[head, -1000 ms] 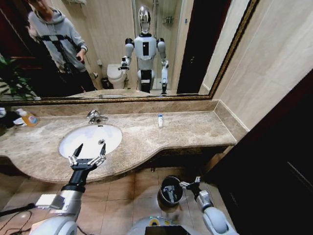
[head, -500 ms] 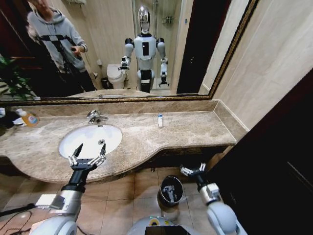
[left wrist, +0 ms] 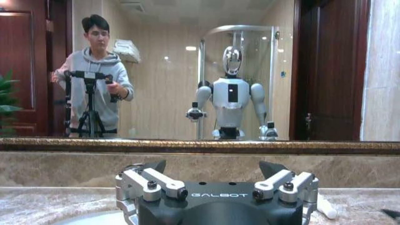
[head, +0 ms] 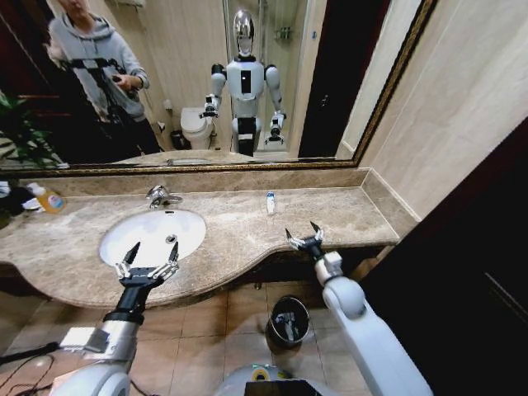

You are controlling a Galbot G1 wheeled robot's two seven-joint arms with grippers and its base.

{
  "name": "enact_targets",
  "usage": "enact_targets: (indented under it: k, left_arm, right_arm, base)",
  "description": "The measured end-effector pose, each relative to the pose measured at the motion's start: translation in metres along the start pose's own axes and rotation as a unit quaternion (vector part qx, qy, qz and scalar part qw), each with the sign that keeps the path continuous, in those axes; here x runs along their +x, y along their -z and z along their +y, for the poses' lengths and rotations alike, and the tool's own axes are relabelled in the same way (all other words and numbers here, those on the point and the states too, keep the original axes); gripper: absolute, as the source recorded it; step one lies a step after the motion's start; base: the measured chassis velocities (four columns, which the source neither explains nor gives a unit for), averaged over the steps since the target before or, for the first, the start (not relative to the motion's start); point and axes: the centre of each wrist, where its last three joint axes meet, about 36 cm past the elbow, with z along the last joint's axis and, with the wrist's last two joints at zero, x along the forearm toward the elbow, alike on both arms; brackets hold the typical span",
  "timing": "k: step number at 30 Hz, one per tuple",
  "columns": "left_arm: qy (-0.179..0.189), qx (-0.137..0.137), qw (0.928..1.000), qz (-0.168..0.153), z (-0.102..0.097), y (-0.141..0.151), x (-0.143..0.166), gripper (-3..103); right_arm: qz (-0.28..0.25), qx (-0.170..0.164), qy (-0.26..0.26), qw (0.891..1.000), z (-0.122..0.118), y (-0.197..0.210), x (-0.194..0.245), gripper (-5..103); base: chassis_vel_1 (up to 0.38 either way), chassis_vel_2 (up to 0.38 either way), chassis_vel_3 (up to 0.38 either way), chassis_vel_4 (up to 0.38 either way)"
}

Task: Pick up the trash from the sink and place it in the trash bin.

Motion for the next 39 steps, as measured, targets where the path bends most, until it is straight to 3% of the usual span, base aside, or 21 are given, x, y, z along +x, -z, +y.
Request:
enact_targets:
  k: [7,17,26,34,35,39]
  left_arm:
    - [0.0,0.0,1.0,0.0,0.0,0.0,0.0,100]
    - [0.0,0.0,1.0,0.0,0.0,0.0,0.0,100]
    - [0.0,0.0,1.0,0.0,0.0,0.0,0.0,100]
    - [0.0,0.0,1.0,0.0,0.0,0.0,0.0,100]
    - [0.0,0.0,1.0,0.0,0.0,0.0,0.0,100]
    - [0.0,0.0,1.0,0.0,0.0,0.0,0.0,100]
  right_arm:
    - [0.021,-0.014,0.008,1.0,0.029,0.004,-0.035,100]
    - [0.012,-0.029,-0.037,0.999,0.082,0.009,-0.097,100]
    - [0.013,0.009,-0.052,0.999,0.098,-0.005,-0.14,100]
    - [0.021,0.005,-0.061,0.998,0.096,-0.014,-0.159,103]
    - [0.023,0.002,-0.062,0.998,0.092,-0.016,-0.161,94]
    - [0.026,0.001,-0.065,0.998,0.085,-0.021,-0.162,84]
  base:
    - [0.0,0.0,0.0,0.0]
    - [0.0,0.0,0.0,0.0]
    - [0.0,0.0,0.0,0.0]
    - [0.0,0.0,0.0,0.0]
    - [0.0,0.0,0.0,0.0]
    - [0.0,0.0,0.0,0.0]
